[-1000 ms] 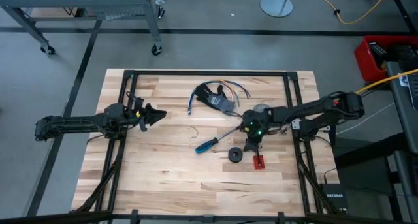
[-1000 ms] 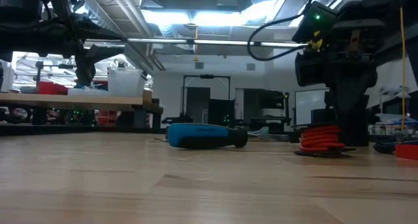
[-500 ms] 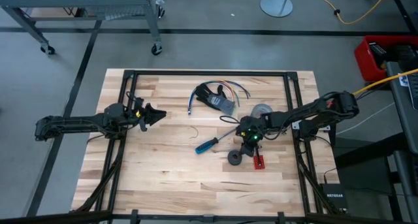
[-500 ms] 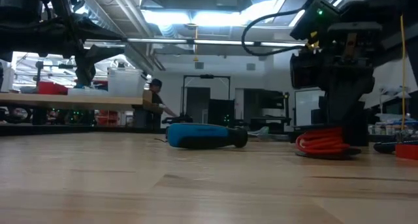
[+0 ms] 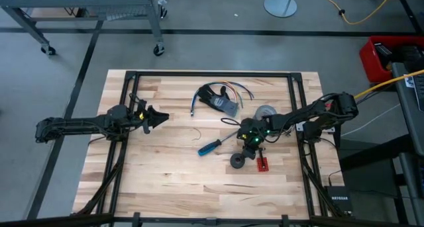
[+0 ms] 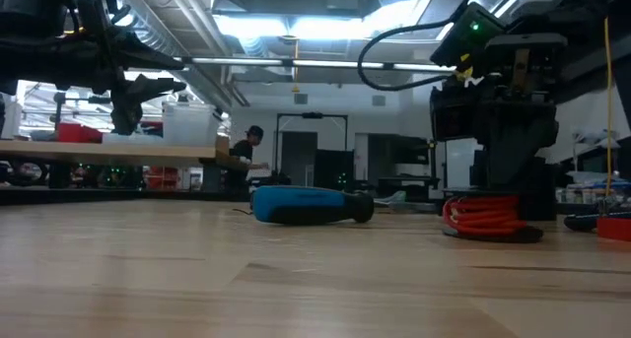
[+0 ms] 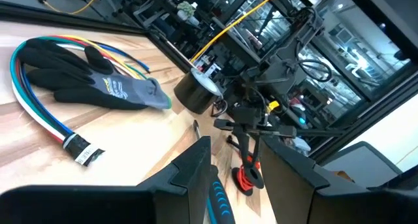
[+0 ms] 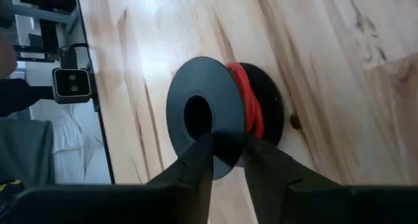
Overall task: Coil cords
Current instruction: Uncoil the red wire from the spool
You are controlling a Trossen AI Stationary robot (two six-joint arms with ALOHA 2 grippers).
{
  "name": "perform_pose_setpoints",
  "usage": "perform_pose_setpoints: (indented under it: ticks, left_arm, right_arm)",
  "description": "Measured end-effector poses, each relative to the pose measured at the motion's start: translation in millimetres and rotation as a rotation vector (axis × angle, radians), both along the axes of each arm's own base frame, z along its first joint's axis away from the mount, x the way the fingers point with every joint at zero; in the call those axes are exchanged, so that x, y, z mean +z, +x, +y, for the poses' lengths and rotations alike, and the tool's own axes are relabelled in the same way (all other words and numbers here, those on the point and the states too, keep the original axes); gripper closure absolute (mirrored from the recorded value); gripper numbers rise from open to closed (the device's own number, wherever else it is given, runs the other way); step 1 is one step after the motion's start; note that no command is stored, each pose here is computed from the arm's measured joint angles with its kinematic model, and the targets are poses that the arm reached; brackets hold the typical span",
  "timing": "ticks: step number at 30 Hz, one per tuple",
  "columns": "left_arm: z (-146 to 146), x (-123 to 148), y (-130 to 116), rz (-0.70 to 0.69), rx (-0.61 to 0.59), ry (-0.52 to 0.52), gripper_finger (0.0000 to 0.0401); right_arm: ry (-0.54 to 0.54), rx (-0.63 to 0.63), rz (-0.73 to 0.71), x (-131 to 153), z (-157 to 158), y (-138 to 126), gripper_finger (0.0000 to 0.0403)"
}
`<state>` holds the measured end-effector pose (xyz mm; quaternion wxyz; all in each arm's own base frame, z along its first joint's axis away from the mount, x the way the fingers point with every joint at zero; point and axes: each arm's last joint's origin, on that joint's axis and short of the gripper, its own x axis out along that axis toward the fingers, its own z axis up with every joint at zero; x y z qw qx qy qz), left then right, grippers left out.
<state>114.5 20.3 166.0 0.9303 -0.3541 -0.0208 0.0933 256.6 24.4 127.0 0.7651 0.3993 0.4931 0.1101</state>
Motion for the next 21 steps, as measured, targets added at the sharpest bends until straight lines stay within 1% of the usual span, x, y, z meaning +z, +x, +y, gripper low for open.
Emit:
perform_pose_setpoints:
  ticks: [4, 5, 10, 15, 21]
  left_arm:
    - [0, 0, 0, -0.001, 0.000, 0.000, 0.0278]
    - [0, 0, 0, -0.001, 0.000, 0.000, 0.0278]
    - [0, 0, 0, -0.001, 0.000, 0.000, 0.0278]
    - [0, 0, 0, -0.001, 0.000, 0.000, 0.0278]
    - [0, 0, 0, -0.002, 0.000, 0.001, 0.0278]
  right_arm:
    - [0.007, 0.005, -0.019, 1, 0, 1, 0.0382]
    - [0.010, 0.008, -0.025, 2, 0, 2, 0.0390]
    - [0.011, 0.008, -0.061, 4, 0, 4, 0.0394]
    - [-0.003, -0.008, -0.223, 13, 0, 15, 0.0399]
    - [-0.080, -0.115, -0.477, 32, -6, 29, 0.0401]
